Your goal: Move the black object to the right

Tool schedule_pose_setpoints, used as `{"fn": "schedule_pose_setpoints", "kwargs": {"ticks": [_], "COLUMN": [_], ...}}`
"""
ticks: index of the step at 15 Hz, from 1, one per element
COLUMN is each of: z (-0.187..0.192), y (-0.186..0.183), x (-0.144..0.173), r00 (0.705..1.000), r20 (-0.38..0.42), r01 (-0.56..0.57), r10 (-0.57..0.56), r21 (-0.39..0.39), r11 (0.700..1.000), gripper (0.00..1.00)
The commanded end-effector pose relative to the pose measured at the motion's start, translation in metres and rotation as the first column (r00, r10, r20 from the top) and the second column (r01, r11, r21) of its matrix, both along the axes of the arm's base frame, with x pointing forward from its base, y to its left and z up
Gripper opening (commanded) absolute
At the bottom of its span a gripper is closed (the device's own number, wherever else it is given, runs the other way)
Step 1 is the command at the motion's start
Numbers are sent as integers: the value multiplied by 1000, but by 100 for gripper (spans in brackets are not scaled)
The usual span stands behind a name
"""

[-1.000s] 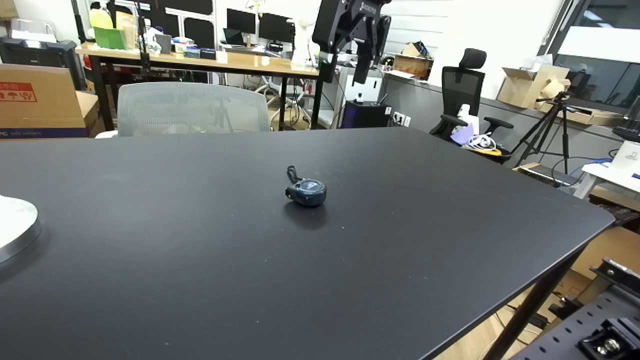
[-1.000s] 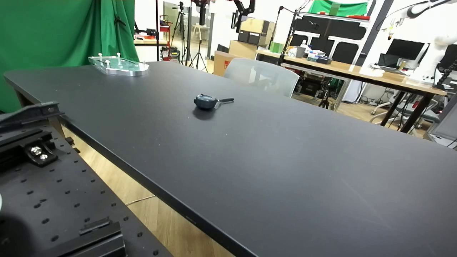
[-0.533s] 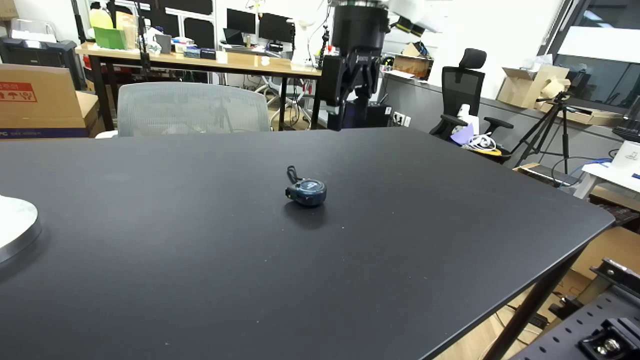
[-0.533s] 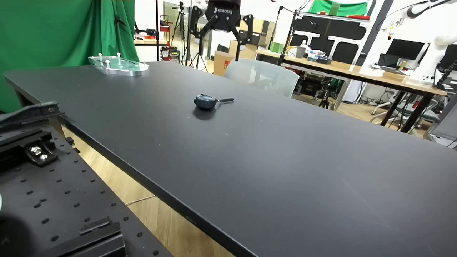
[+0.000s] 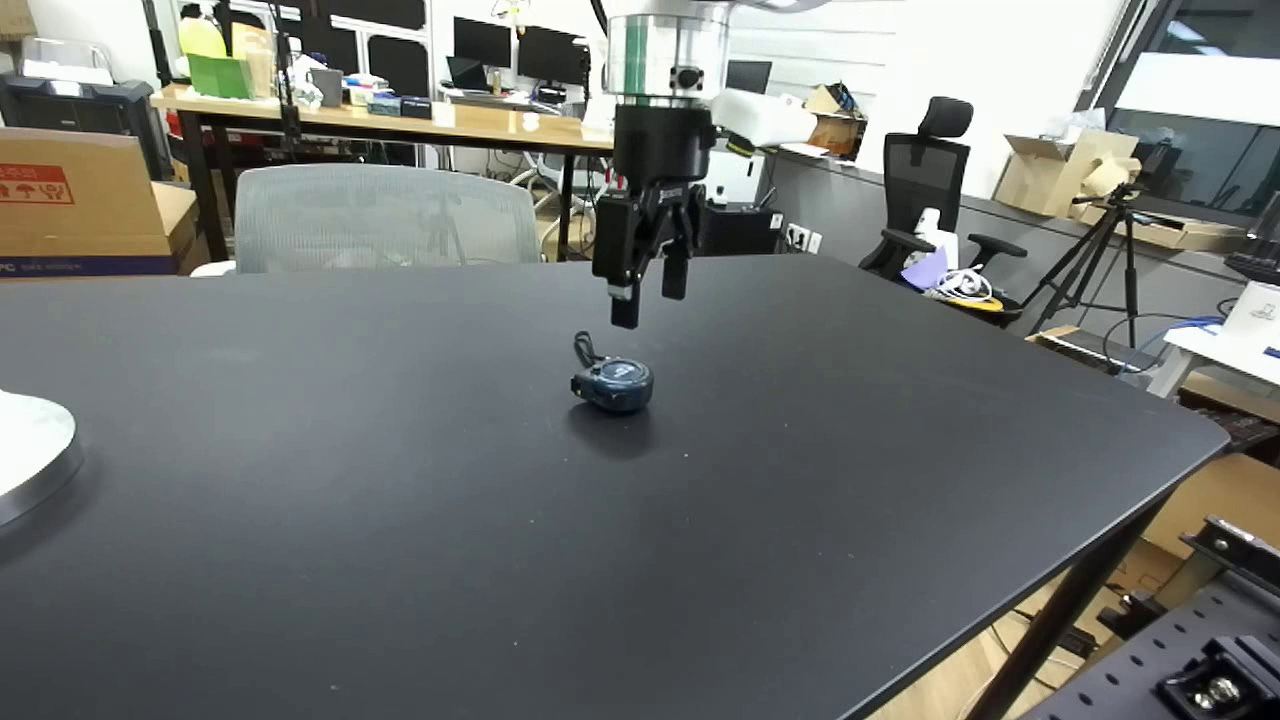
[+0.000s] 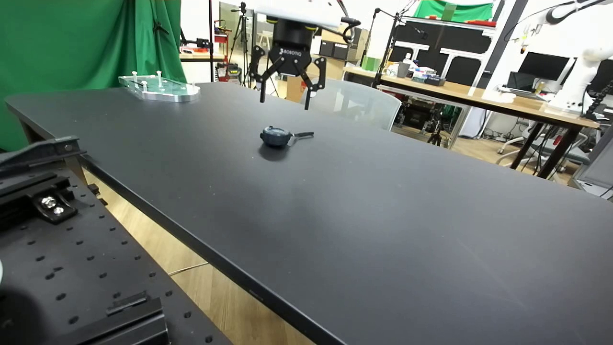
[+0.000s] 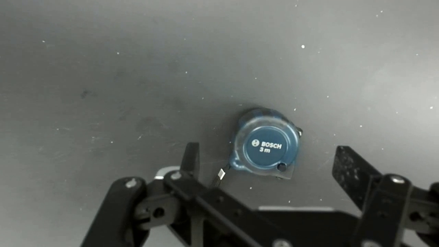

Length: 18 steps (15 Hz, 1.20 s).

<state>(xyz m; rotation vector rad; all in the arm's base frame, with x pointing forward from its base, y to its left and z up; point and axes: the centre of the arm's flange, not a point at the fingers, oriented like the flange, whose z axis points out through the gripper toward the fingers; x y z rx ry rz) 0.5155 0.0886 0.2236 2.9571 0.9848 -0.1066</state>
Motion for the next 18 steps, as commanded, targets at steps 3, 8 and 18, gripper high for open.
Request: {"fn": "schedule_pose_setpoints", "kwargs": {"ticks": [3, 8, 18], "z": [-25, -44, -59], "y": [8, 12, 11], "x": [15, 23, 33], "r00": [999, 995, 990], "r20": [-34, -62, -71], "r01": [14, 87, 125], "r10": [-13, -82, -120], "r21": [33, 86, 75], "r11": [999, 992, 989], "gripper": [100, 100, 100]}}
